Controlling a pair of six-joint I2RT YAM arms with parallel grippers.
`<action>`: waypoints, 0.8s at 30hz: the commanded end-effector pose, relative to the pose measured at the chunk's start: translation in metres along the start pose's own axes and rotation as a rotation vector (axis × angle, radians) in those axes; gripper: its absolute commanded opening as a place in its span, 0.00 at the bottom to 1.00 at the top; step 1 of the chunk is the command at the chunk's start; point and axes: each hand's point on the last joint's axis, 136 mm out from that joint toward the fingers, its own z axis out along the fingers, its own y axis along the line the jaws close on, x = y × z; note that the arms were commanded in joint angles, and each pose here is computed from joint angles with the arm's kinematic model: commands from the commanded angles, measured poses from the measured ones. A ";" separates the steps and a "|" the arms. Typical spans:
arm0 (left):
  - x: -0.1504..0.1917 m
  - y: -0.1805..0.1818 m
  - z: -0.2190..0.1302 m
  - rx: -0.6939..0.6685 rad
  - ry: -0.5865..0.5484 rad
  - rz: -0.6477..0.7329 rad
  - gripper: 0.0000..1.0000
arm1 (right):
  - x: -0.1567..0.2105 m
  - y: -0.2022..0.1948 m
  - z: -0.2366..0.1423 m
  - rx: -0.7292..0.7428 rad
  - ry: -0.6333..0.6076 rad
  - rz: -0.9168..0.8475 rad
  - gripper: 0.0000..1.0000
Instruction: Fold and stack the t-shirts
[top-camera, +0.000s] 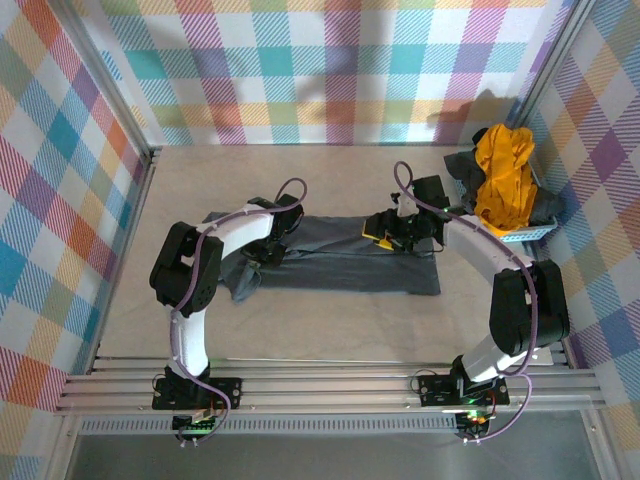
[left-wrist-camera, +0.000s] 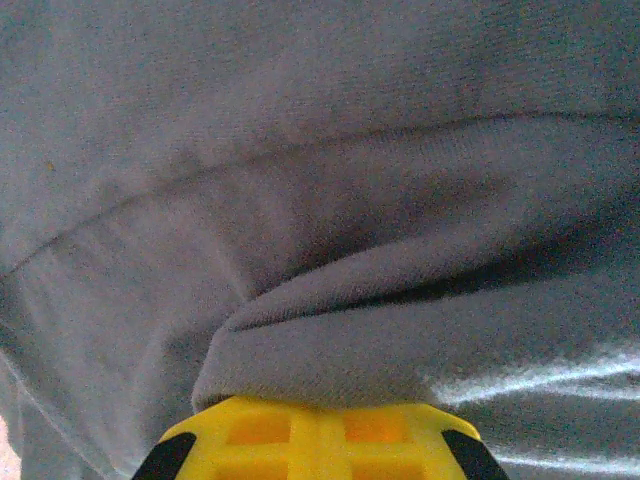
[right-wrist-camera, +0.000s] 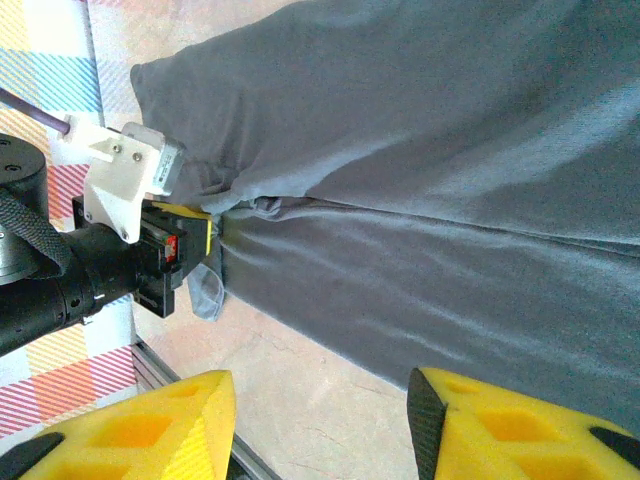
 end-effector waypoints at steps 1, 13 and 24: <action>-0.003 0.001 -0.020 0.037 -0.026 -0.037 0.00 | -0.002 0.008 -0.003 -0.020 -0.009 -0.016 0.50; 0.036 -0.039 -0.054 0.362 0.163 -0.156 0.00 | -0.004 0.004 0.002 -0.003 0.006 0.001 0.50; 0.018 -0.081 -0.062 0.718 0.245 -0.411 0.00 | 0.001 0.000 0.005 0.005 0.042 0.016 0.50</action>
